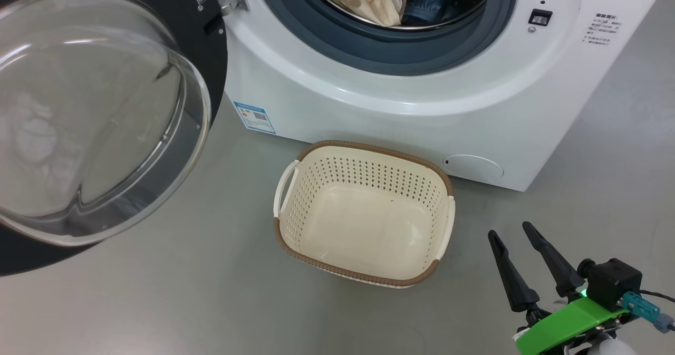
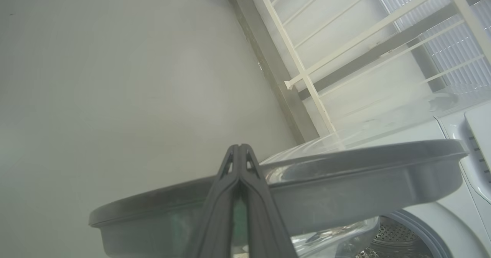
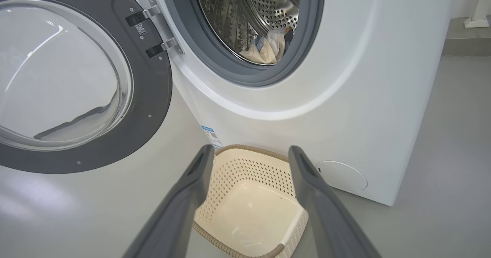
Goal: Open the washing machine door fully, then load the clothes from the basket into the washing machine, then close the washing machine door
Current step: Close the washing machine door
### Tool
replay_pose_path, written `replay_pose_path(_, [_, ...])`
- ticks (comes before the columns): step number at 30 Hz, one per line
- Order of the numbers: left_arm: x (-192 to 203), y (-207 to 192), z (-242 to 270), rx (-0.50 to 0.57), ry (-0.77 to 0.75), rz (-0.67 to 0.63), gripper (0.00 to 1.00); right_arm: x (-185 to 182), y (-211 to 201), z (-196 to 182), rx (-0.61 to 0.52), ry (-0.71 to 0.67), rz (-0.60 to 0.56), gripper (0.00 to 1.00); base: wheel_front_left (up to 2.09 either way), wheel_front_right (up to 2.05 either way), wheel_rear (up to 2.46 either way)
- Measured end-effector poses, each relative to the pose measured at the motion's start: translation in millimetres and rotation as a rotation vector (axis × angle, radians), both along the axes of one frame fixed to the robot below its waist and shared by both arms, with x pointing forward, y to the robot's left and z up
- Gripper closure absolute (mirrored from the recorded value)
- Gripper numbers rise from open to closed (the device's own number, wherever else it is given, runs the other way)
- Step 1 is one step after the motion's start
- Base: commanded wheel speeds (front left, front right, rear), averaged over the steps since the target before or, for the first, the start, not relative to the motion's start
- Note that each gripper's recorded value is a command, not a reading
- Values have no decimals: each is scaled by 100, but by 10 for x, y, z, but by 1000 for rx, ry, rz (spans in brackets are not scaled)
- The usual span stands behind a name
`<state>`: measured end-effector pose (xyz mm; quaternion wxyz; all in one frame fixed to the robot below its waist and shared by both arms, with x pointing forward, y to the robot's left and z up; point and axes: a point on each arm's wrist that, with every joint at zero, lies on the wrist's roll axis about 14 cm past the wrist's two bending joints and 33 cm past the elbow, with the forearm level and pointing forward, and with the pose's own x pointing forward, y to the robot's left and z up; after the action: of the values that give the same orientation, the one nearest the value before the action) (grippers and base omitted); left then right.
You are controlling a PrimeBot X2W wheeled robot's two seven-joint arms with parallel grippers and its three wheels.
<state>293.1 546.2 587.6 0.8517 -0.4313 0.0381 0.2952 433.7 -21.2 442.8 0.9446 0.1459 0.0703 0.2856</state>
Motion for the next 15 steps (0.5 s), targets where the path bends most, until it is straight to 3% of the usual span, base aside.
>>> replay_pose_path(15, [38, -271, 26, -35, 45, -175, 100, 1, 17, 84, 2, -21, 2, 0, 0, 0, 0])
